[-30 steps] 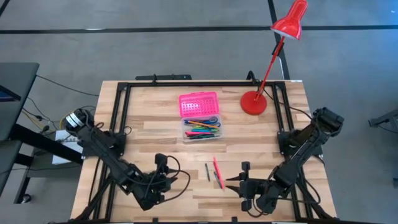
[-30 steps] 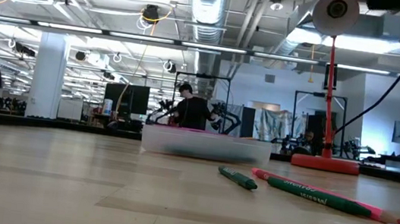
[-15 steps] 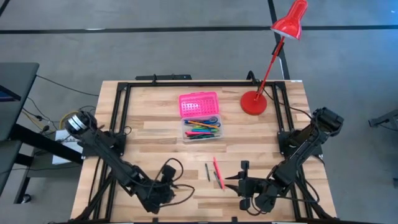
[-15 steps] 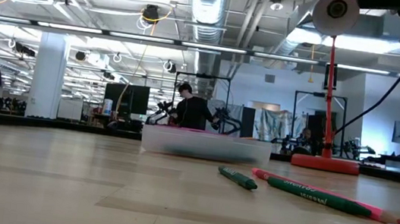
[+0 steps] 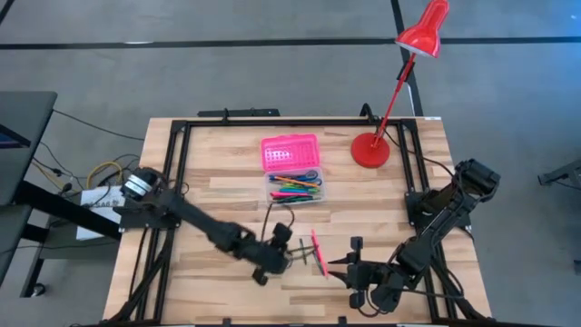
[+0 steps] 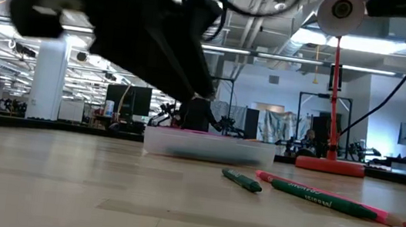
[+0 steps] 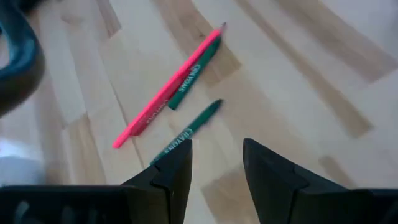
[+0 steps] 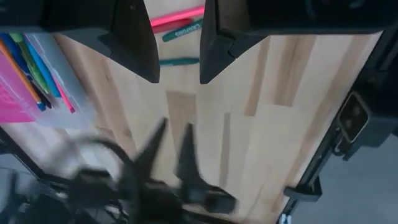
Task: Pick & place school supplies into a supply box
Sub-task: Put the green crayon into the pink supply box
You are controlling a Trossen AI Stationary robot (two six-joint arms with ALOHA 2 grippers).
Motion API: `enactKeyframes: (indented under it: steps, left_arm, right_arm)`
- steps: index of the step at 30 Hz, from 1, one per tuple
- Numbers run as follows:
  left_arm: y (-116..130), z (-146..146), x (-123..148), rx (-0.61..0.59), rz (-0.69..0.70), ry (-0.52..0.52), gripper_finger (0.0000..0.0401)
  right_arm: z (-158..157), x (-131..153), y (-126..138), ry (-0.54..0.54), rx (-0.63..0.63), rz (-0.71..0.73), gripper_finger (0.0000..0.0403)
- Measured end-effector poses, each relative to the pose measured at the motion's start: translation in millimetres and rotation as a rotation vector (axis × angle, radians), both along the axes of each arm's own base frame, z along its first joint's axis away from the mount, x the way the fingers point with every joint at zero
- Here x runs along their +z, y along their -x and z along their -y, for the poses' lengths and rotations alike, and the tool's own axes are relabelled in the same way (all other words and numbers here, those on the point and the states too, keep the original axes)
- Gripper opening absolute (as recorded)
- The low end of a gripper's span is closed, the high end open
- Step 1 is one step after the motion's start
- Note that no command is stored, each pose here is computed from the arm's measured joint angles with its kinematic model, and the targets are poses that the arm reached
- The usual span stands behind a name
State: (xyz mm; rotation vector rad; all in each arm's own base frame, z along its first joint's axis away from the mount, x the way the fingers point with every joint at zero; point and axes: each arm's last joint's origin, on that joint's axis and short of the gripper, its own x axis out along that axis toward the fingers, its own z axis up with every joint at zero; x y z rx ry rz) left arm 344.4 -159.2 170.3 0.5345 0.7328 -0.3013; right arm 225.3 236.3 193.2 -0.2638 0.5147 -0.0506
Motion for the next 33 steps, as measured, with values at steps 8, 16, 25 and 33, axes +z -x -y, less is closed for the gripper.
enactKeyframes:
  steps: [8, 16, 25, 33]
  left_arm:
    - [-36, -45, -31, -0.043, 0.017, 0.037, 0.0139]
    - [-49, -57, -51, -0.097, -0.003, 0.050, 0.0139]
    - [-56, -69, -58, -0.094, -0.059, 0.118, 0.0139]
    - [-54, -72, -61, -0.068, -0.102, 0.142, 0.0134]
  right_arm:
    - [-6, -1, 8, 0.016, 0.028, -0.008, 0.0107]
    - [-13, -1, 18, 0.018, 0.046, -0.002, 0.0107]
    - [-13, -1, 19, 0.000, 0.030, 0.005, 0.0107]
    - [-13, -1, 18, -0.006, 0.027, 0.005, 0.0107]
